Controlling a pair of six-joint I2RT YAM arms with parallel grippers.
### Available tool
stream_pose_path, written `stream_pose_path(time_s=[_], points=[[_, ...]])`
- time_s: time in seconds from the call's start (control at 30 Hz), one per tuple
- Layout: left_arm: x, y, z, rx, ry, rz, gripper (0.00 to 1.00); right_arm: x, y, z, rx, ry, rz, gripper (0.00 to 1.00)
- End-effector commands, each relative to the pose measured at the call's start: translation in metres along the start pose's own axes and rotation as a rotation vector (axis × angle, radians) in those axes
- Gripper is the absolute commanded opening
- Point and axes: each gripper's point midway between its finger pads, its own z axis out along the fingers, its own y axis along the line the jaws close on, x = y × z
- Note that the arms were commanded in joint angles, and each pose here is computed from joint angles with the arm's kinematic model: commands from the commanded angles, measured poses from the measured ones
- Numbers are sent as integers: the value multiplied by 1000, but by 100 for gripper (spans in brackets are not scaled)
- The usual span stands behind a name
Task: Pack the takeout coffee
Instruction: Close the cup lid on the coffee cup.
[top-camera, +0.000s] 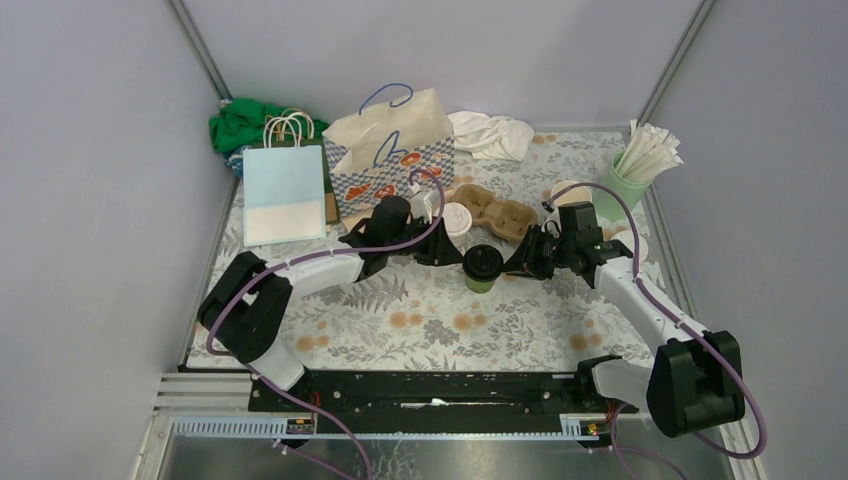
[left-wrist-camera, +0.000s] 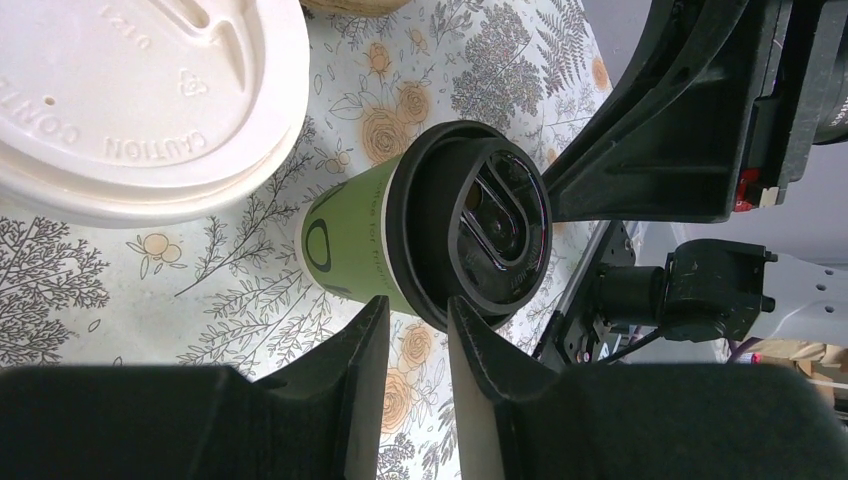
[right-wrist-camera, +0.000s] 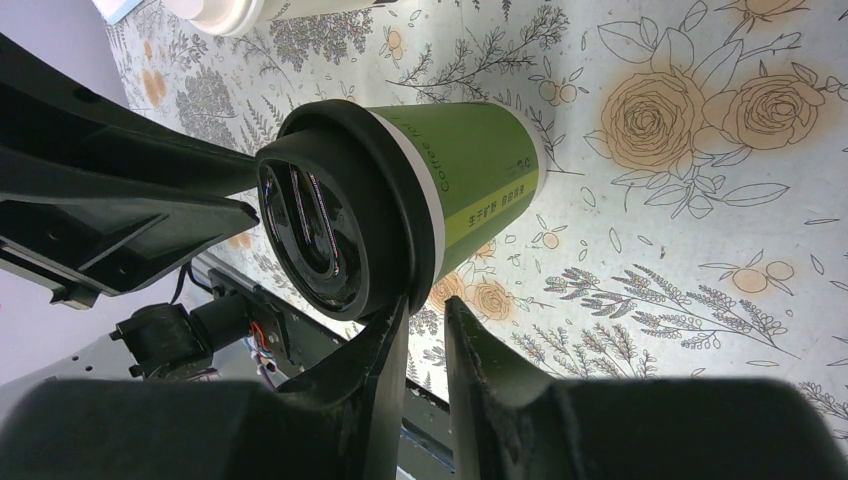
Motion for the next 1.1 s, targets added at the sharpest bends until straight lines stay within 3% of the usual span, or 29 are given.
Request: stream_pose_path(time_s=[0.0, 0.13, 1.07], points=[[-7, -6, 5, 53, -23, 11, 31, -1, 7, 1, -27, 3, -6, 27], [-4, -3, 7, 54, -19, 3, 27, -2, 9, 3, -38, 4, 4, 27], [-7, 2, 7, 49, -10, -4, 25, -31, 17, -9, 27, -61, -56, 27]])
